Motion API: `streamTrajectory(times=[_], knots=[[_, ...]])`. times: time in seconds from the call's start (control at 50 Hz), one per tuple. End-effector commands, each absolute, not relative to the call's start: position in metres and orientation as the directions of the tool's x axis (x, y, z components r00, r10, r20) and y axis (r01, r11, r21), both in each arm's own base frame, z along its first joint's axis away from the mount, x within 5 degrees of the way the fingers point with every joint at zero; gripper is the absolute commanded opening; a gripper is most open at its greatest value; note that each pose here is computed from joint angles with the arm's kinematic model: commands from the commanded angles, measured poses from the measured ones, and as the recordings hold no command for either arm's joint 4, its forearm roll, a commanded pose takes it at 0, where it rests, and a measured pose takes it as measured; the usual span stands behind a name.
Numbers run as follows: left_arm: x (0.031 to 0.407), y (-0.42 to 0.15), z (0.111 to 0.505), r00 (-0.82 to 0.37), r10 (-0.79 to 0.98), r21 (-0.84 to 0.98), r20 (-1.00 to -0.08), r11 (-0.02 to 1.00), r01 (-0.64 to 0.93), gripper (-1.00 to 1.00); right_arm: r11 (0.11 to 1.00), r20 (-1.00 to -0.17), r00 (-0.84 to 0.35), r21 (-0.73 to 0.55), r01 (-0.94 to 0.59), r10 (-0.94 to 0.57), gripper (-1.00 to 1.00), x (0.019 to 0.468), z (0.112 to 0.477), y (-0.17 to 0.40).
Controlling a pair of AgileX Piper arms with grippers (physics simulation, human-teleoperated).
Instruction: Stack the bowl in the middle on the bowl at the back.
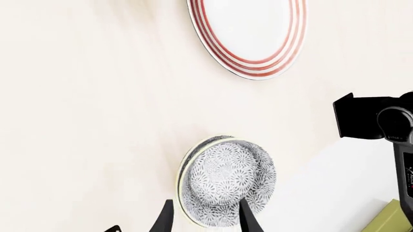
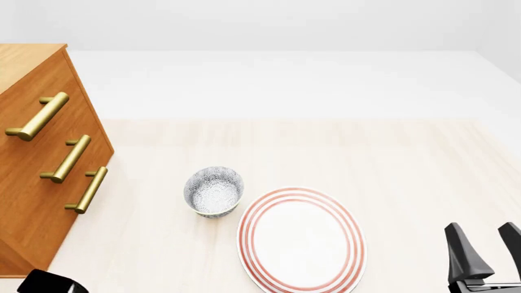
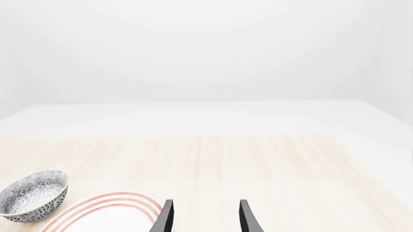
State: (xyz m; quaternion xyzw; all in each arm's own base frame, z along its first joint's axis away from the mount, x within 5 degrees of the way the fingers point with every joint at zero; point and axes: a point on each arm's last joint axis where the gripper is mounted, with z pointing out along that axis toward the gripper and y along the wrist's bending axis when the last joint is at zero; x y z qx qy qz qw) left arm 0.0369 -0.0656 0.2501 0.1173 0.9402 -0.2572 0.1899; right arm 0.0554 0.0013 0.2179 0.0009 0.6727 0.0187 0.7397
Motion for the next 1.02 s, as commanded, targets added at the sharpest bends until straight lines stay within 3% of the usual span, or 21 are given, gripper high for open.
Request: streamTrajectory(times=[0.02, 0.24, 0.52, 0.86, 0.88, 1.02], knots=[[0.031, -0.049, 0.266, -0.888, 0.102, -0.432, -0.449, 0.845, 0.316, 1.00, 0.999, -0.995, 0.095, 0.022, -0.027, 0.024, 1.00, 0.055, 0.218, 0.001], [0.026, -0.037, 0.280, -0.875, 0.080, -0.440, -0.478, 0.840, 0.317, 1.00, 0.999, -0.995, 0.096, 0.020, -0.027, 0.023, 1.00, 0.055, 0.219, 0.001], [0.003, -0.003, 0.351, -0.723, -0.088, -0.473, -0.685, 0.809, 0.349, 1.00, 0.999, -0.995, 0.101, 0.020, -0.026, 0.023, 1.00, 0.055, 0.220, 0.001], [-0.007, 0.005, 0.381, -0.636, -0.199, -0.479, -0.745, 0.824, 0.302, 1.00, 0.999, -0.991, 0.126, 0.031, -0.025, 0.034, 1.00, 0.054, 0.228, 0.001], [-0.010, 0.007, 0.385, -0.615, -0.230, -0.480, -0.755, 0.832, 0.279, 1.00, 0.998, -0.984, 0.174, 0.017, -0.060, 0.027, 1.00, 0.048, 0.252, 0.003], [-0.012, 0.008, 0.385, -0.598, -0.245, -0.473, -0.764, 0.842, 0.260, 1.00, 0.997, -0.981, 0.195, -0.006, -0.079, 0.010, 1.00, 0.040, 0.273, 0.003]])
